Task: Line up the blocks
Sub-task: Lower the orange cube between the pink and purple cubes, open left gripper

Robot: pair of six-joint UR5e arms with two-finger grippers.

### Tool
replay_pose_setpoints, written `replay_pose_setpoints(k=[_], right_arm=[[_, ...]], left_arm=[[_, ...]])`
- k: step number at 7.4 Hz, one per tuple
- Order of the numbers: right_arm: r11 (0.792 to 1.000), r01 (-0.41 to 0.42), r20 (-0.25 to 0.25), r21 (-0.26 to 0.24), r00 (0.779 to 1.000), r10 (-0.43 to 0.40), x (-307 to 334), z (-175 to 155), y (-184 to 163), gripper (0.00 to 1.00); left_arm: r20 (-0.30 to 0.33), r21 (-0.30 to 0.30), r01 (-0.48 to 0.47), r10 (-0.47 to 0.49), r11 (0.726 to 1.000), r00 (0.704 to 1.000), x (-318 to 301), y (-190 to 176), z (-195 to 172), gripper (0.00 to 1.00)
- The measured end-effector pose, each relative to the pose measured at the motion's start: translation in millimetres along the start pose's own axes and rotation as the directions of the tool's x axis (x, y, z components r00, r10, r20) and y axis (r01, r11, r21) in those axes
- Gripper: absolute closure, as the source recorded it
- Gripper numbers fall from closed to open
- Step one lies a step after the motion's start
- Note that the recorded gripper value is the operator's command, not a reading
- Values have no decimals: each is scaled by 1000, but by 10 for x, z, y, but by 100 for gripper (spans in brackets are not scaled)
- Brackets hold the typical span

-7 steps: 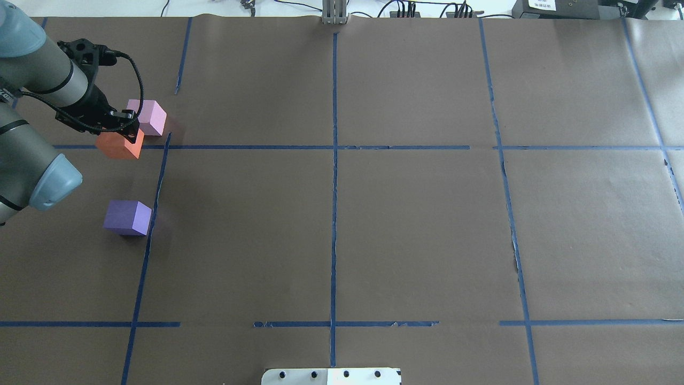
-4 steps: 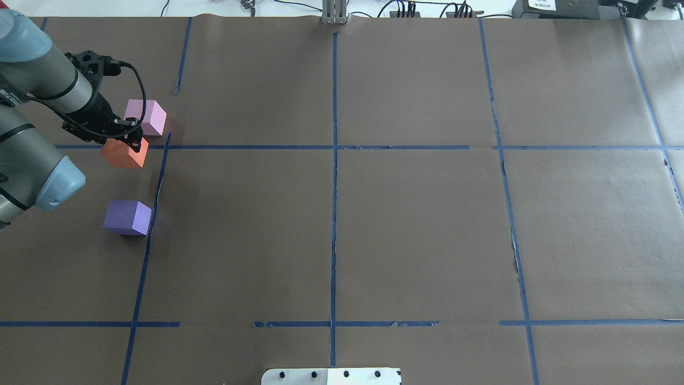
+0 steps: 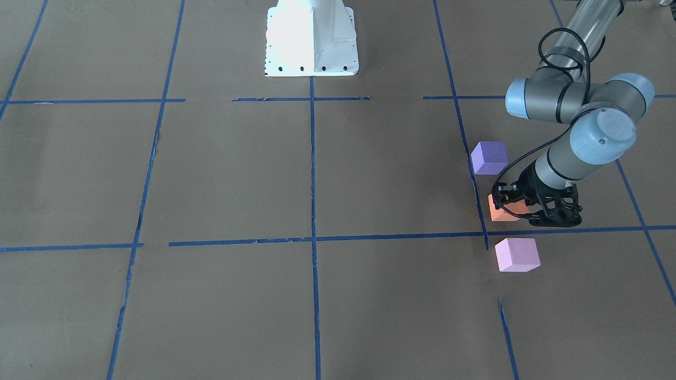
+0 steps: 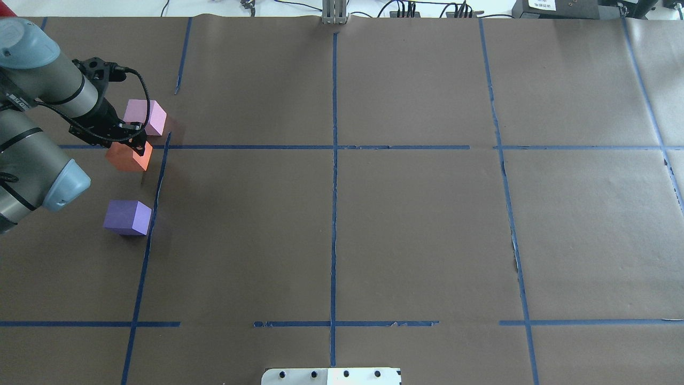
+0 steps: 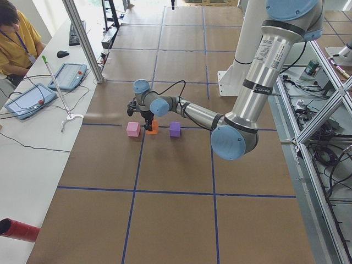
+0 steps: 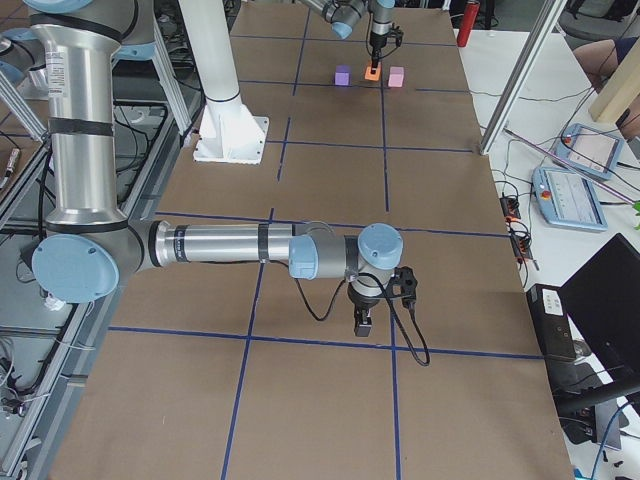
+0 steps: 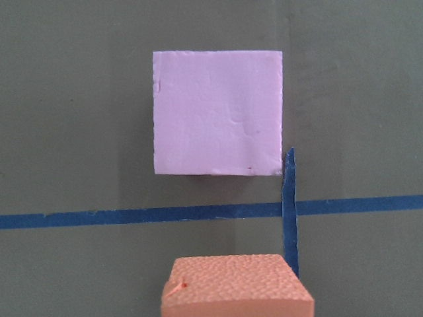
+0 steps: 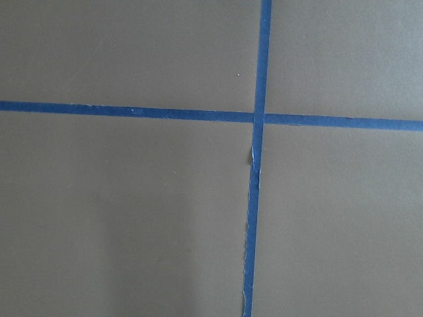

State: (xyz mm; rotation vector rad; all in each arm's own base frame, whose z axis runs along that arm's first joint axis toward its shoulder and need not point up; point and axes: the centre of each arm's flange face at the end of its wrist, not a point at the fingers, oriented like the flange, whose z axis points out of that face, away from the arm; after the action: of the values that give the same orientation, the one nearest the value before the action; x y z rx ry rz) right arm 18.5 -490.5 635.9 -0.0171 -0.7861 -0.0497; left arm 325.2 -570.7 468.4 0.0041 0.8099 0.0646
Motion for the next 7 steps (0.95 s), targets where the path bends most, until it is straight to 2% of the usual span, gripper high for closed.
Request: replay_pose_setpoints(k=[7], right_arm=[[1000, 1, 0, 1, 1000, -1, -1, -1, -1, 0]], left_arm=[[-14, 4, 27, -27, 1000, 1000, -2, 33, 138, 68]])
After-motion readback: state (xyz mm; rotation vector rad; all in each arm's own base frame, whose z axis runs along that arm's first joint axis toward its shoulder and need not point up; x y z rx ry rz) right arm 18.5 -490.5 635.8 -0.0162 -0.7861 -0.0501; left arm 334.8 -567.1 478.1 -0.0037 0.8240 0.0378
